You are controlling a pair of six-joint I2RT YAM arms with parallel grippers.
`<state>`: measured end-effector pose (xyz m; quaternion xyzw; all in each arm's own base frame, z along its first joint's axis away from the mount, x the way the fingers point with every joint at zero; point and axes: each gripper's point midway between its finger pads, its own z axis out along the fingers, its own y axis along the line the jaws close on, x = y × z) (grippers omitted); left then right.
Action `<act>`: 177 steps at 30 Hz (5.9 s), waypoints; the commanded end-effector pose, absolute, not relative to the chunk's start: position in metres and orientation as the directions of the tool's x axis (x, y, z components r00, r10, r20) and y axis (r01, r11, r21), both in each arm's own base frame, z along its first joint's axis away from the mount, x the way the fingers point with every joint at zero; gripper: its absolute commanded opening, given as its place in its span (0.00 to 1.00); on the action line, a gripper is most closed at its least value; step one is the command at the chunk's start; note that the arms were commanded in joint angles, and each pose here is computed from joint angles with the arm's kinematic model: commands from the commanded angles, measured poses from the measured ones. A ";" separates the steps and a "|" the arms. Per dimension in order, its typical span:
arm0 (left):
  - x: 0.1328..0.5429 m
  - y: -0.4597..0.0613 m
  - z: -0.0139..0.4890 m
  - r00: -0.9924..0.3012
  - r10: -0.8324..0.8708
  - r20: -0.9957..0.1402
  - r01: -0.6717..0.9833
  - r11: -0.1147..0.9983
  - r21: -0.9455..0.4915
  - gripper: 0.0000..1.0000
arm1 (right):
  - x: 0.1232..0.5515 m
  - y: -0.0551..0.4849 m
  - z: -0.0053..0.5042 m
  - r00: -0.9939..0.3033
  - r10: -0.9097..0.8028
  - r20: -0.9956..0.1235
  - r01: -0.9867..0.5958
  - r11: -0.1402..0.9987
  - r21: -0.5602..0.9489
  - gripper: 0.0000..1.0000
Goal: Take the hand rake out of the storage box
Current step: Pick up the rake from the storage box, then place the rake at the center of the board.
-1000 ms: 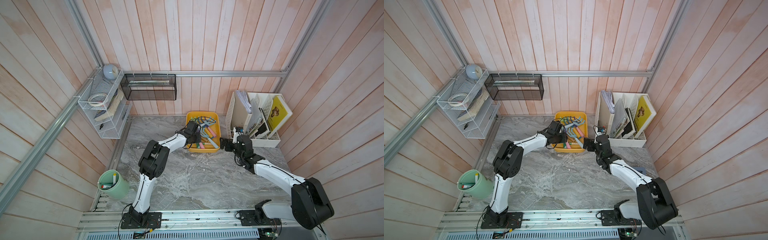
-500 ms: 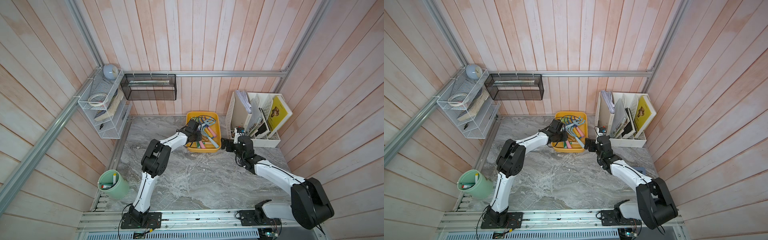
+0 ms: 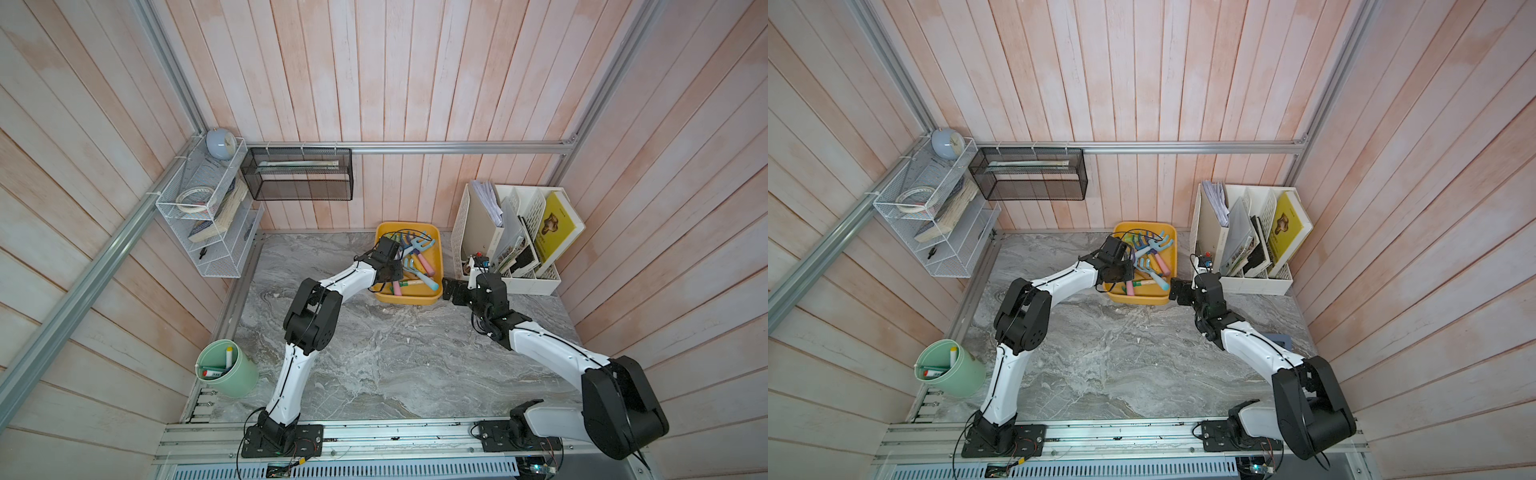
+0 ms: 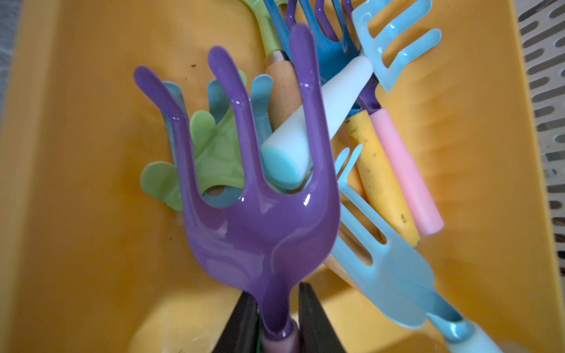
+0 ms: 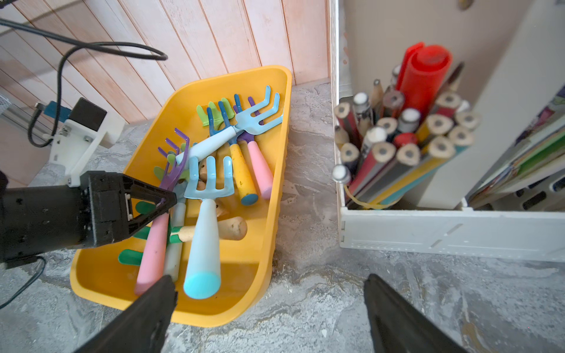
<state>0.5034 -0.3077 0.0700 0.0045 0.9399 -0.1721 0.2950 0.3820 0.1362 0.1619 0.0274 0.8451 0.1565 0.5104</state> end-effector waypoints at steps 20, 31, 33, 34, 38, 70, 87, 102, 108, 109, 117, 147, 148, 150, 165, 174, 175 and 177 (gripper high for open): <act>0.522 -0.324 0.130 -0.741 -0.052 -0.670 0.199 0.935 -0.294 0.22 | 0.376 0.167 0.162 -0.509 0.202 -0.837 -0.269 0.886 0.378 0.98; 0.515 -0.305 0.081 -0.806 -0.021 -0.592 0.160 0.954 -0.253 0.30 | 0.382 0.173 0.146 -0.558 0.195 -0.807 -0.259 0.883 0.392 0.98; 0.514 -0.303 0.075 -0.813 -0.018 -0.582 0.157 0.956 -0.249 0.30 | 0.382 0.171 0.147 -0.553 0.197 -0.809 -0.253 0.886 0.388 0.98; 0.514 -0.302 0.074 -0.815 -0.018 -0.579 0.155 0.956 -0.248 0.31 | 0.382 0.171 0.147 -0.551 0.198 -0.811 -0.251 0.887 0.387 0.98; 0.517 -0.301 0.089 -0.800 -0.027 -0.599 0.155 0.956 -0.250 0.42 | 0.382 0.169 0.147 -0.551 0.201 -0.810 -0.243 0.890 0.386 0.98; 0.485 -0.319 0.096 -0.753 0.224 -0.619 0.306 0.952 -0.027 0.46 | 0.381 0.166 0.134 -0.569 0.197 -0.799 -0.223 0.898 0.380 0.98; 0.456 -0.329 0.080 -0.772 0.255 -0.583 0.330 0.944 -0.024 0.44 | 0.381 0.168 0.128 -0.581 0.196 -0.790 -0.223 0.895 0.386 0.98; 0.471 -0.326 0.049 -0.799 0.255 -0.544 0.318 0.948 -0.022 0.43 | 0.383 0.166 0.123 -0.589 0.196 -0.784 -0.212 0.899 0.384 0.98; 0.472 -0.323 0.060 -0.791 0.252 -0.558 0.307 0.952 -0.004 0.33 | 0.383 0.165 0.122 -0.591 0.201 -0.781 -0.206 0.898 0.388 0.98; 0.472 -0.321 0.065 -0.788 0.251 -0.563 0.303 0.953 0.000 0.32 | 0.383 0.166 0.122 -0.591 0.201 -0.781 -0.208 0.898 0.389 0.98; 0.470 -0.321 0.109 -0.746 0.230 -0.625 0.308 0.951 -0.018 0.30 | 0.382 0.166 0.121 -0.595 0.204 -0.777 -0.209 0.895 0.394 0.98; 0.329 -0.172 0.180 -0.601 -0.154 -0.784 0.113 0.955 -0.275 0.00 | 0.377 0.162 0.131 -0.575 0.222 -0.787 -0.210 0.890 0.404 0.98; 0.315 -0.169 0.175 -0.612 -0.156 -0.775 0.132 0.946 -0.295 0.00 | 0.376 0.162 0.131 -0.574 0.223 -0.788 -0.211 0.889 0.405 0.98; 0.292 -0.159 0.156 -0.655 -0.164 -0.738 0.107 0.946 -0.305 0.00 | 0.376 0.161 0.133 -0.571 0.225 -0.790 -0.211 0.889 0.406 0.98; 0.192 -0.111 0.029 -0.828 -0.338 -0.447 -0.214 0.928 -0.306 0.02 | 0.373 0.155 0.132 -0.564 0.226 -0.794 -0.191 0.900 0.392 0.98; 0.184 -0.111 0.023 -0.845 -0.356 -0.400 -0.240 0.919 -0.313 0.48 | 0.374 0.156 0.129 -0.570 0.224 -0.790 -0.192 0.899 0.393 0.98; 0.185 -0.110 0.022 -0.844 -0.358 -0.399 -0.247 0.920 -0.304 0.51 | 0.373 0.157 0.128 -0.573 0.222 -0.789 -0.193 0.899 0.393 0.98; 0.187 -0.109 0.023 -0.844 -0.358 -0.399 -0.257 0.924 -0.285 0.51 | 0.374 0.157 0.128 -0.573 0.220 -0.789 -0.193 0.900 0.391 0.98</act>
